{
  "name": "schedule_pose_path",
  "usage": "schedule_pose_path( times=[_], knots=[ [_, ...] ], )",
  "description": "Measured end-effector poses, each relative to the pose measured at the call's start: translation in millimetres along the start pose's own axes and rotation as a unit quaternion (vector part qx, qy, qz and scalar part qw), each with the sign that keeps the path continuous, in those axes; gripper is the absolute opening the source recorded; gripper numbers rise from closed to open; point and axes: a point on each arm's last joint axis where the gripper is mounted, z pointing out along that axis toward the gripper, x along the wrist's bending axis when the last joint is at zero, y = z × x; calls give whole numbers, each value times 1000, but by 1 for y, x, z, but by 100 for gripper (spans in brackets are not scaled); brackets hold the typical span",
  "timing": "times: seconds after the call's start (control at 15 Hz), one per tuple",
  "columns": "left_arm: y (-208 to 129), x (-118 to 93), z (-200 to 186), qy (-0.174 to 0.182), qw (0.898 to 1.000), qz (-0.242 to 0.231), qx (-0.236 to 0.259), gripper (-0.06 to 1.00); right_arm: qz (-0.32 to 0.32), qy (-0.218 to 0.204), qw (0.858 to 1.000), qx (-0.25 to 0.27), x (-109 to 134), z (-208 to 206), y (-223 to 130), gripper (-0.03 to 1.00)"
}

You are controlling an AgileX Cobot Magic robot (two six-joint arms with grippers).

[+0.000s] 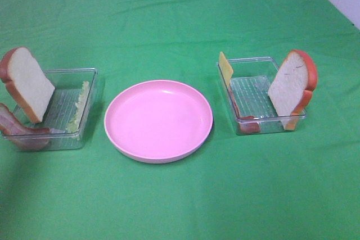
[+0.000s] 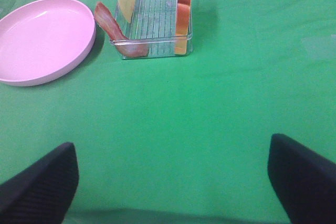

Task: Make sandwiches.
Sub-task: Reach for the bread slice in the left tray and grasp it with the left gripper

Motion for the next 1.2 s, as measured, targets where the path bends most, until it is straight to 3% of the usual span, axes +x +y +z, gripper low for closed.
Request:
schedule_pose_path(
  times=[0.07,0.13,0.33,0.6,0.93,1.2],
  knots=[
    [6,0,10,0,1000,1,7,99,0,0,1000,0,0,0,0,93],
    [19,0,48,-2,999,8,40,99,0,0,1000,0,0,0,0,93],
    [21,-3,95,-17,995,35,92,99,0,0,1000,0,0,0,0,93],
    [21,-13,124,-51,991,38,114,99,0,0,1000,0,0,0,0,93],
    [19,-39,169,-58,987,62,134,99,0,0,1000,0,0,0,0,93],
    [20,-42,181,-55,987,61,137,99,0,0,1000,0,0,0,0,93]
  ],
)
